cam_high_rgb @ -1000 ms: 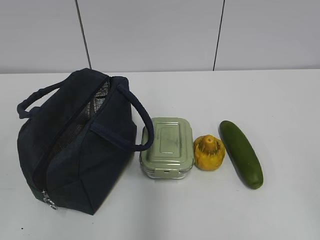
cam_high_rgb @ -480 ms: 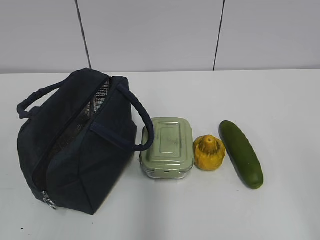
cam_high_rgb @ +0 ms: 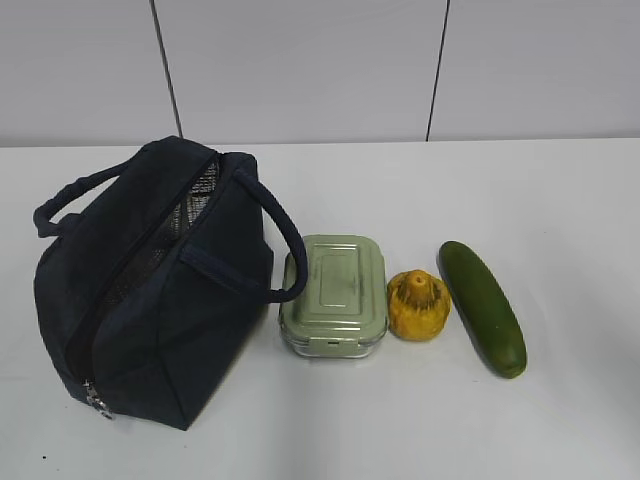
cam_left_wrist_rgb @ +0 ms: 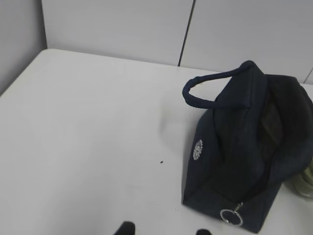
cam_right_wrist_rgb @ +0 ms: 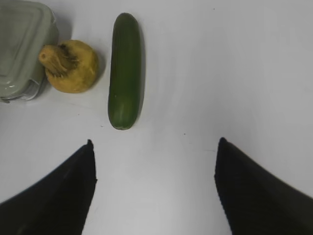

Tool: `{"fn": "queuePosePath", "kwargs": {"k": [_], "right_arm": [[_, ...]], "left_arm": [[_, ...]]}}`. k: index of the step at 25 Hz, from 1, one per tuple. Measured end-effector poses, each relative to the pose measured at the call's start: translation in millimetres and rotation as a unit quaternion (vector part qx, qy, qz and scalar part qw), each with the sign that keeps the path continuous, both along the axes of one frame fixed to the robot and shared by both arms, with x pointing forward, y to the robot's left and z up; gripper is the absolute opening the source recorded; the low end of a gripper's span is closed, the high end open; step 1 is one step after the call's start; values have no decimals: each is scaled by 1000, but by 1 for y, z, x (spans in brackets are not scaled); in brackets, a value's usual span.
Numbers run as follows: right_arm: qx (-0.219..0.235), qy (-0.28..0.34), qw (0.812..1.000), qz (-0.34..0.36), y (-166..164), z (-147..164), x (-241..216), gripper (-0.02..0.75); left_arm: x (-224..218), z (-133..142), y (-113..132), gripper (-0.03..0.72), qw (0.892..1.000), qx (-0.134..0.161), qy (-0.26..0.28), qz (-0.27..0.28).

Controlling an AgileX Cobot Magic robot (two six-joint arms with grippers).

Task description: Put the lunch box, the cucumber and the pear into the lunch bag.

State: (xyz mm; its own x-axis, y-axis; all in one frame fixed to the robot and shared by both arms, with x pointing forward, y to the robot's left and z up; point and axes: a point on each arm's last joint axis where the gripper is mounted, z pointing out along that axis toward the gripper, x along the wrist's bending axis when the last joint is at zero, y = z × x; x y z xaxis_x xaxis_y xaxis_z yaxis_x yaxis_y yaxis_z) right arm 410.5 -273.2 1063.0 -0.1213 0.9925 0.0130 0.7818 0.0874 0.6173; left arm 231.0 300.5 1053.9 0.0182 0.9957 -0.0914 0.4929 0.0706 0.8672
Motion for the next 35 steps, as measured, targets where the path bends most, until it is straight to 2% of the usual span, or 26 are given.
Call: {"fn": "queuePosePath", "kwargs": {"k": [6,11,15,22,28,31,35], "right_arm": [[-8,94,995,12,15,-26,84,584],[0,148,988,34,25,-56,124,584],[-4,169,985,46,28,-72,140,584],[9,166,984,60,32,-76,146,584],[18,168,983,68,36,-82,155,584],[20,163,984,69,38,-80,167,584],[20,172,982,73,41,-83,184,584]], "left_arm": [[32,8,-17,288,993,-41,85,-76],[75,23,-25,325,986,-37,118,-113],[117,26,-33,331,978,-34,146,-143],[187,5,-46,333,958,-37,200,-202],[221,-10,-52,333,947,-39,224,-226],[229,-19,-53,310,944,-39,237,-226],[238,-31,-53,191,939,-36,253,-229]]}}
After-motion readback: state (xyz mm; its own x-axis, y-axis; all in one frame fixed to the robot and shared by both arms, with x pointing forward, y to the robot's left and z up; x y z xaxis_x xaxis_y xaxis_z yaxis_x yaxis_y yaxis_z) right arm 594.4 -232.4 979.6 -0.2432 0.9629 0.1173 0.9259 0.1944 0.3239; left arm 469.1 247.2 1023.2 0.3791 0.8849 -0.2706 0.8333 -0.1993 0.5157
